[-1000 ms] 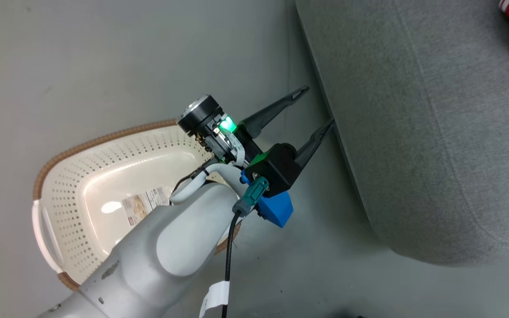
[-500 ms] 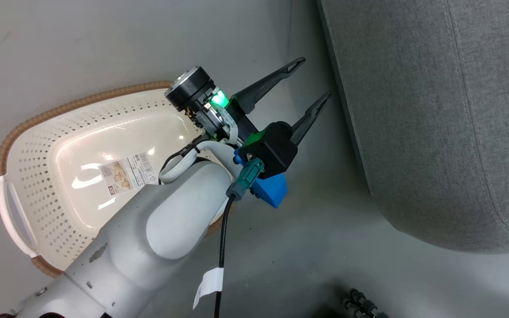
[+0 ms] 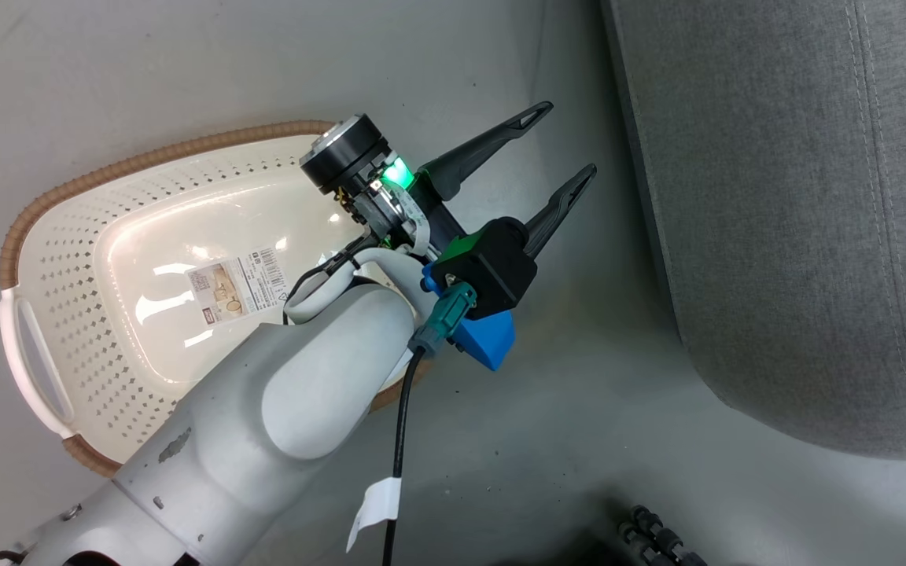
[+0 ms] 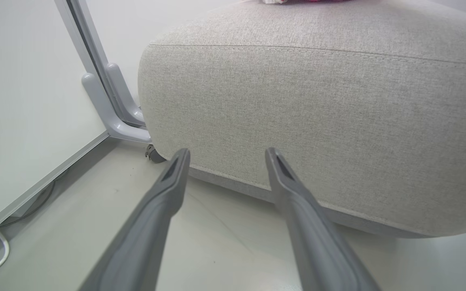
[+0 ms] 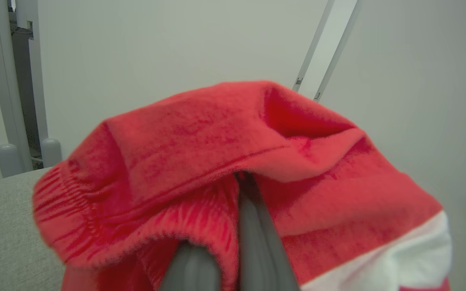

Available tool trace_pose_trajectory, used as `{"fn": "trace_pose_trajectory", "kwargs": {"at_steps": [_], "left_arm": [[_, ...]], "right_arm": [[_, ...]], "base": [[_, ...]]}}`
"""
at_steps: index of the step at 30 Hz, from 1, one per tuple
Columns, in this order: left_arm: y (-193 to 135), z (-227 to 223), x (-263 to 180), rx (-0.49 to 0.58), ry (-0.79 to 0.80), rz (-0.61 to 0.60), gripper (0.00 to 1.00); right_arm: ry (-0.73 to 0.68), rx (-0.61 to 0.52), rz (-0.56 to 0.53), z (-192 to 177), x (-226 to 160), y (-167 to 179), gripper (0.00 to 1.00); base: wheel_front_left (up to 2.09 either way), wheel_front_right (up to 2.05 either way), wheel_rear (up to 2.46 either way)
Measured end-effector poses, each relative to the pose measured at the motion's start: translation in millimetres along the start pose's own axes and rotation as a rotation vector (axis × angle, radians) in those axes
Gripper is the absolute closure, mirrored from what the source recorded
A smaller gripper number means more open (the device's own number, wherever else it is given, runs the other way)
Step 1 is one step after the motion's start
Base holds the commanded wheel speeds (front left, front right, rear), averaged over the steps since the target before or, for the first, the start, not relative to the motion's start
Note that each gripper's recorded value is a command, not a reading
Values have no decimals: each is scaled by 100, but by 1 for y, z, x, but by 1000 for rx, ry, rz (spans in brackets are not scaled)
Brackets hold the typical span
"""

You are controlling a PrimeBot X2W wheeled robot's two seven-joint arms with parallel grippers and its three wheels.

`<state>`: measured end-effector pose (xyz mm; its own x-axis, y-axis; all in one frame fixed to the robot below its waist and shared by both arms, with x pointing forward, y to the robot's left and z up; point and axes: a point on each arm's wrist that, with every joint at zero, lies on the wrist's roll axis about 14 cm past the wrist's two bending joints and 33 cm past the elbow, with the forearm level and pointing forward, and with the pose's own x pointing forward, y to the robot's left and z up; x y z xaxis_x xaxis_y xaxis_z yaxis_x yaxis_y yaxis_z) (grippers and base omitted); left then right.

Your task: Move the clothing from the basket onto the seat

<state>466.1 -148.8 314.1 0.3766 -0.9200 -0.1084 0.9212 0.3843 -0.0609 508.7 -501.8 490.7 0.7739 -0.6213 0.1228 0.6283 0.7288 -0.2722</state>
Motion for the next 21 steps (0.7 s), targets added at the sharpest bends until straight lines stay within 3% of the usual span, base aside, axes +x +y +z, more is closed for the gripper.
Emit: {"fn": "trace_pose_trajectory", "kwargs": {"at_steps": [8, 9, 10, 12, 21], "left_arm": [[4, -4, -3, -3, 8, 13, 0], [4, -3, -3, -2, 9, 13, 0], [3, -3, -3, 1, 9, 12, 0], [3, 0, -3, 6, 8, 11, 0], [0, 29, -7, 35, -12, 30, 0]], "right_arm": [[131, 5, 12, -42, -8, 8, 100], [131, 6, 11, -42, -9, 8, 82], [123, 6, 12, -39, -9, 8, 5], [108, 3, 15, -34, -10, 8, 0], [104, -5, 85, -30, -60, 10, 0]], "base": [[0, 0, 0], [0, 0, 0], [0, 0, 0], [0, 0, 0], [0, 0, 0]]}}
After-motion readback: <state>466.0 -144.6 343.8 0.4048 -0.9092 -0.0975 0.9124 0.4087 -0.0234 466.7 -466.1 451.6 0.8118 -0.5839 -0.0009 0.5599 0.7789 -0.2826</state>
